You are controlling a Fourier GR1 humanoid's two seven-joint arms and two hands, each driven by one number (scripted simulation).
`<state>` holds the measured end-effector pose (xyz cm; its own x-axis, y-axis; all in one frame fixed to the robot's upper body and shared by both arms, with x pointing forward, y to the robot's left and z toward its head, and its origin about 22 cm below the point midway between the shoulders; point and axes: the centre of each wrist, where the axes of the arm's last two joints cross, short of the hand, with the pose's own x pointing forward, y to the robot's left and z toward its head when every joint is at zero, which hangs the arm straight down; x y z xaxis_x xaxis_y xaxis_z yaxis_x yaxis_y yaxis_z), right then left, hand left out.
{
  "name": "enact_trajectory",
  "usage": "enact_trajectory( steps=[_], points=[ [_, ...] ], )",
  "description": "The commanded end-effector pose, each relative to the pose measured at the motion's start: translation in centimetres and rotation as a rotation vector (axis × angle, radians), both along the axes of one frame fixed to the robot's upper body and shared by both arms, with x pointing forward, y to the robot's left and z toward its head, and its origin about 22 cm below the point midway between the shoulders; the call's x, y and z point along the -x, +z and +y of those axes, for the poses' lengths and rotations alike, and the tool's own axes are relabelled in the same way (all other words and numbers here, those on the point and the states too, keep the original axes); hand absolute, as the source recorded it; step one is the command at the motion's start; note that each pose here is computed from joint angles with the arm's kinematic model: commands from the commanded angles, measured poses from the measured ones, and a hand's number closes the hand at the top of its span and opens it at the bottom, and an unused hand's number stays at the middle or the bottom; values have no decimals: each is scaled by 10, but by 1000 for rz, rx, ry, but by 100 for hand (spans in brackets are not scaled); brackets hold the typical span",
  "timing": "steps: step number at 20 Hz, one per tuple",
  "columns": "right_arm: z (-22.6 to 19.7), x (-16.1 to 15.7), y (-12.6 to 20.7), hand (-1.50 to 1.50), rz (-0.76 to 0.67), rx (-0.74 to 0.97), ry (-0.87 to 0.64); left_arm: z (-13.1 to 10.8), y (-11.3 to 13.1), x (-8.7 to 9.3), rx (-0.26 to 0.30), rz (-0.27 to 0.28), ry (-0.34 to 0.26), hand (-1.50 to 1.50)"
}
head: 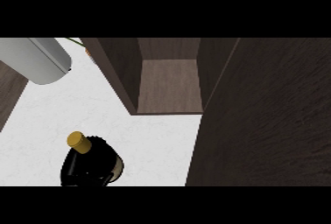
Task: Pick up the wine, place it into the cabinet and close the cabinet
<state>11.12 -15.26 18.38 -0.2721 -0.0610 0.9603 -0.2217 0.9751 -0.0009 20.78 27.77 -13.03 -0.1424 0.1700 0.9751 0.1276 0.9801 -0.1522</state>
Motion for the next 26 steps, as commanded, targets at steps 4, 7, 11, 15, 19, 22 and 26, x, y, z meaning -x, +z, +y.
enact_trajectory(
  steps=[4,7,11,15,19,22,26],
  points=[
    [-19,31,24,-150,-97,-45,-32,-26,22,-2,65,-26,-110,150],
    [-9,25,13,-150,-85,-39,-24,-36,47,-20,73,-41,-130,150],
    [-14,32,15,-150,-93,-34,-25,-60,44,-9,65,-42,-151,150],
    [-25,40,24,-150,-95,-35,-27,-78,66,4,71,-28,-178,150],
    [-27,28,22,-150,-109,-27,-33,-94,90,-20,49,-83,-140,150],
    [-30,33,26,-150,-101,-35,-36,-108,105,-6,29,-71,-139,150],
    [-29,40,19,-150,-99,-15,-35,-112,112,-10,5,-84,-62,150]
  ],
)
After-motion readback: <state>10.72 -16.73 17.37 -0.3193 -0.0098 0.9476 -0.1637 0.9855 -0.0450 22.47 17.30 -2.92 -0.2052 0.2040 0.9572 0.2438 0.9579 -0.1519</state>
